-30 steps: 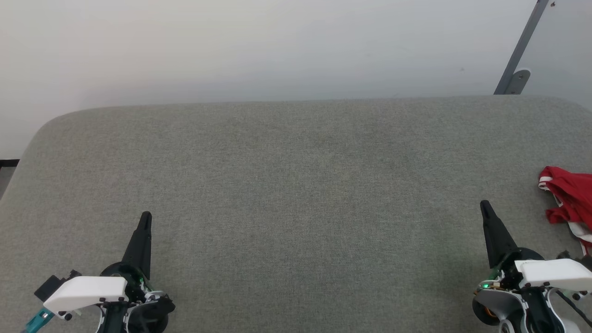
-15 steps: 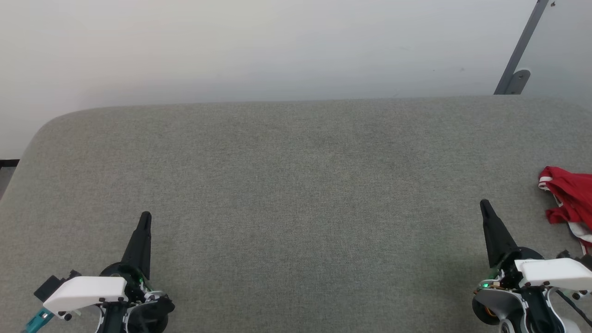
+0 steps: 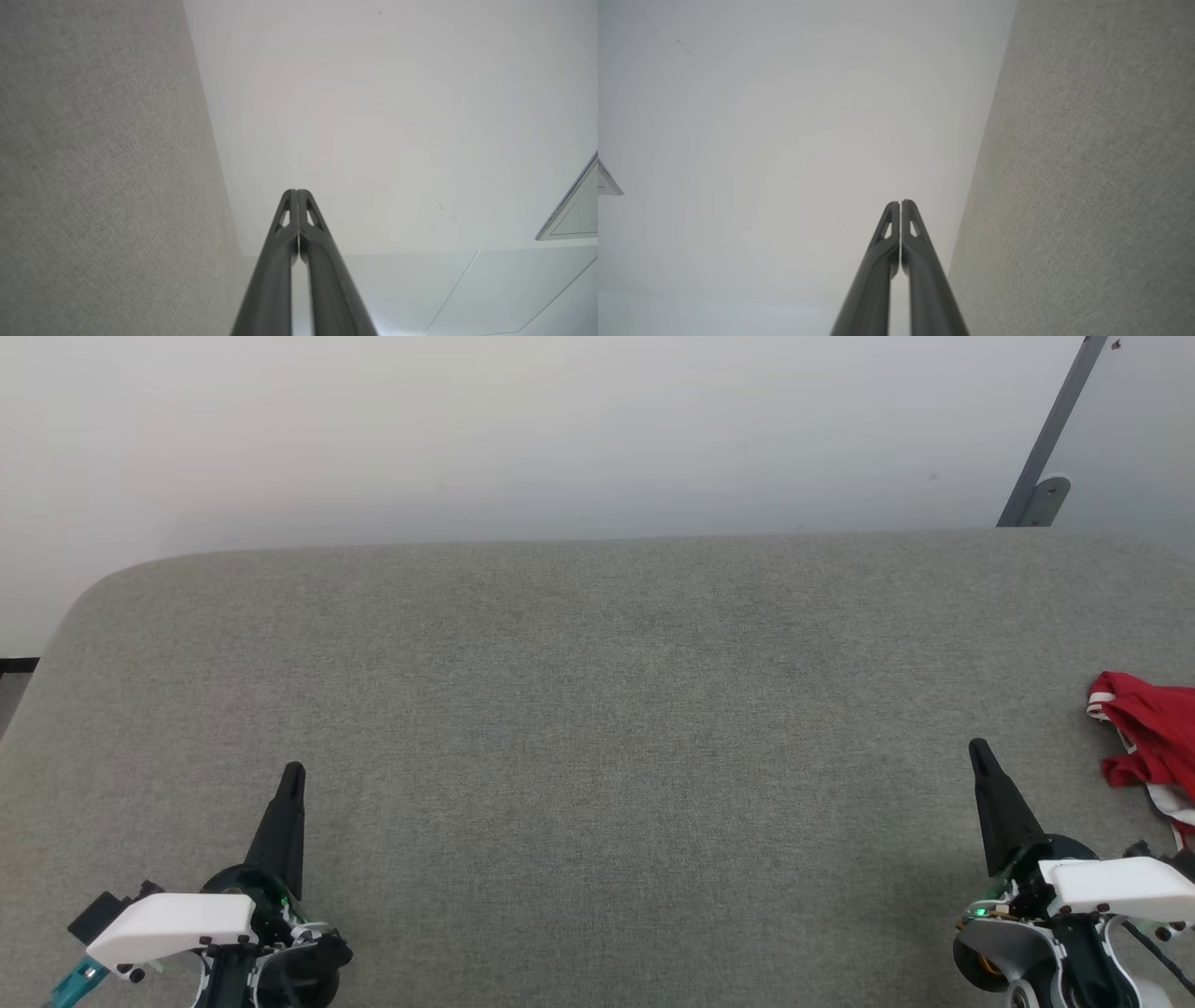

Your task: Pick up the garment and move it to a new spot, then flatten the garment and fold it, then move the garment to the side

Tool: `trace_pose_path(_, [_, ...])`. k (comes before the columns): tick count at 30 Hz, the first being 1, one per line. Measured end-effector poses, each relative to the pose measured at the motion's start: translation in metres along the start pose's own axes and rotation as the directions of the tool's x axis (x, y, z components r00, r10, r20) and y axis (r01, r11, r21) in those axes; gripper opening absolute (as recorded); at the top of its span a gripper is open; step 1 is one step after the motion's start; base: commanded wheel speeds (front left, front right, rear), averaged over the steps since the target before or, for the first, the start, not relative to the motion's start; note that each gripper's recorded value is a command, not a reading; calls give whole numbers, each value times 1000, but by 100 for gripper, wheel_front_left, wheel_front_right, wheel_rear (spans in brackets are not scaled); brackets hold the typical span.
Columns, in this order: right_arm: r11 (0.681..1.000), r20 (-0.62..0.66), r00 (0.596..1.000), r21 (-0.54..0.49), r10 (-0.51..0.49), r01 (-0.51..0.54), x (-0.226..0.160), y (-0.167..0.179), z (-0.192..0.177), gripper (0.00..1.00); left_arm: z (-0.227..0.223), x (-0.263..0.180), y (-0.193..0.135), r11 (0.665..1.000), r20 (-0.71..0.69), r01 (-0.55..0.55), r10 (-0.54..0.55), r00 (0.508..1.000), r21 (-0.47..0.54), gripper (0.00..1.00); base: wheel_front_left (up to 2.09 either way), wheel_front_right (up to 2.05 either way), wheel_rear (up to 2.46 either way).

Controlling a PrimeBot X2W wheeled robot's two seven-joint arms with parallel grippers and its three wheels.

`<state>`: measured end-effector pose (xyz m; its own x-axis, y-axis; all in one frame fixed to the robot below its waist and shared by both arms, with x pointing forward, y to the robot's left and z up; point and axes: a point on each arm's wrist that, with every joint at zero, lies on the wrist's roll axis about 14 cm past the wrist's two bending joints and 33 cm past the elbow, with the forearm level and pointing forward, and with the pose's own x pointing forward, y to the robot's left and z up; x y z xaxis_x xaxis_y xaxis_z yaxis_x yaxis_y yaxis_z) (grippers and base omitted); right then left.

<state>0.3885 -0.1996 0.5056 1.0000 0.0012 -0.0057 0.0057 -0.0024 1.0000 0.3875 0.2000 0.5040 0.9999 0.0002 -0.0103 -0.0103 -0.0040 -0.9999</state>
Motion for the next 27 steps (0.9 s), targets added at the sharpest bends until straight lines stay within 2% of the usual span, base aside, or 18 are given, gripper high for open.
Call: trace_pose_path(27, [1000,0,1000,0,0,0,0,0,0,0,0,0,0,1000,-2,0,0,1000,-1,0,0,0,0])
